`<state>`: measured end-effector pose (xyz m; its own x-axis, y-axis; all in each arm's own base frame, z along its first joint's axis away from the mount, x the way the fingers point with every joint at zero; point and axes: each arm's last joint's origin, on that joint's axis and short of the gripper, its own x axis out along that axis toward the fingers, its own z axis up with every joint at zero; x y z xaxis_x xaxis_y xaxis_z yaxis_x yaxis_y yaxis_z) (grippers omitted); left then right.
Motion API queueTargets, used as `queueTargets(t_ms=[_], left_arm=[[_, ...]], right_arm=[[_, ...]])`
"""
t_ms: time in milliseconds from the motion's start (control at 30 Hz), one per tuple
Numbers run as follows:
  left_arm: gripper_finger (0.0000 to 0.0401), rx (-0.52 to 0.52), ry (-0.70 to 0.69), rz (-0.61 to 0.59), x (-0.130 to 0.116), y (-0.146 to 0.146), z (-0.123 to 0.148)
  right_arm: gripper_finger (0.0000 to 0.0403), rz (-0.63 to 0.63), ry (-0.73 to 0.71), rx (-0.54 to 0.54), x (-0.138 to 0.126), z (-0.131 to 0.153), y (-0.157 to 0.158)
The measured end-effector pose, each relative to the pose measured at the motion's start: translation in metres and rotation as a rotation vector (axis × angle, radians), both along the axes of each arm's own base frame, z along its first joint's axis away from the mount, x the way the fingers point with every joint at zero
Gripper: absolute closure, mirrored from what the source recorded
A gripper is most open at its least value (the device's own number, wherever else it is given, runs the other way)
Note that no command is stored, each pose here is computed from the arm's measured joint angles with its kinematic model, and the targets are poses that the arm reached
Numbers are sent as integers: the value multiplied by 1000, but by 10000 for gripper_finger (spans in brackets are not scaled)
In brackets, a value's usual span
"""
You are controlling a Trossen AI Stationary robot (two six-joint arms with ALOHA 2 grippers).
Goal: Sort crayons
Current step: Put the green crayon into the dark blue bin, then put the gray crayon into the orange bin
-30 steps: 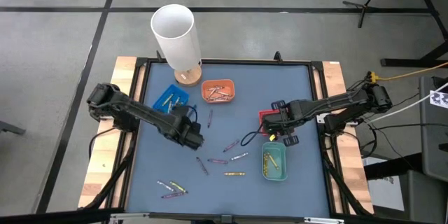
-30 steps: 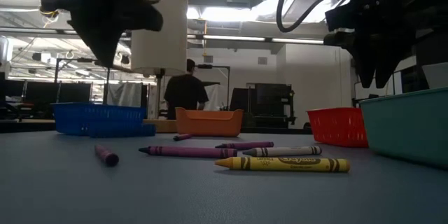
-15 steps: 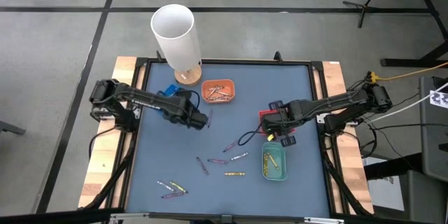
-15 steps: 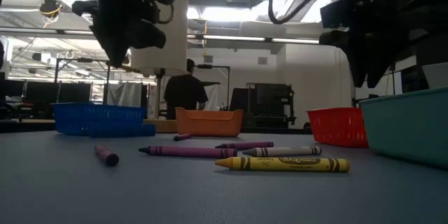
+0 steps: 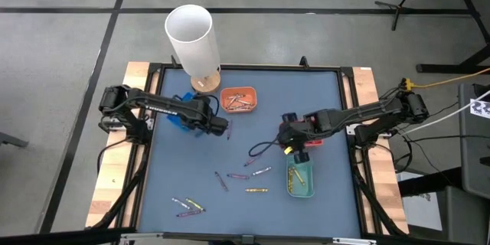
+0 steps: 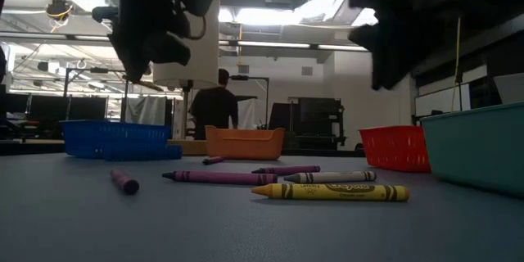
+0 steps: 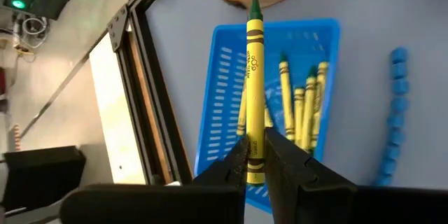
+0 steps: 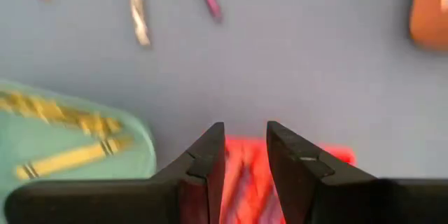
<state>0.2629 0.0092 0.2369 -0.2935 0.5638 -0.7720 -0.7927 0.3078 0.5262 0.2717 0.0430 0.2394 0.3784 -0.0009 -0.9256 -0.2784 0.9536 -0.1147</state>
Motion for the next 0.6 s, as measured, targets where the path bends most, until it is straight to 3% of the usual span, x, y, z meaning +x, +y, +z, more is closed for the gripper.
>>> queueTargets(t_ms=[267, 600], left_arm=[[367, -44, 107, 58, -20, -1, -33], [321, -41, 86, 79, -30, -1, -58]], right_arm=[[297, 79, -244, 180, 22, 13, 8], [297, 61, -348, 222, 32, 18, 10]])
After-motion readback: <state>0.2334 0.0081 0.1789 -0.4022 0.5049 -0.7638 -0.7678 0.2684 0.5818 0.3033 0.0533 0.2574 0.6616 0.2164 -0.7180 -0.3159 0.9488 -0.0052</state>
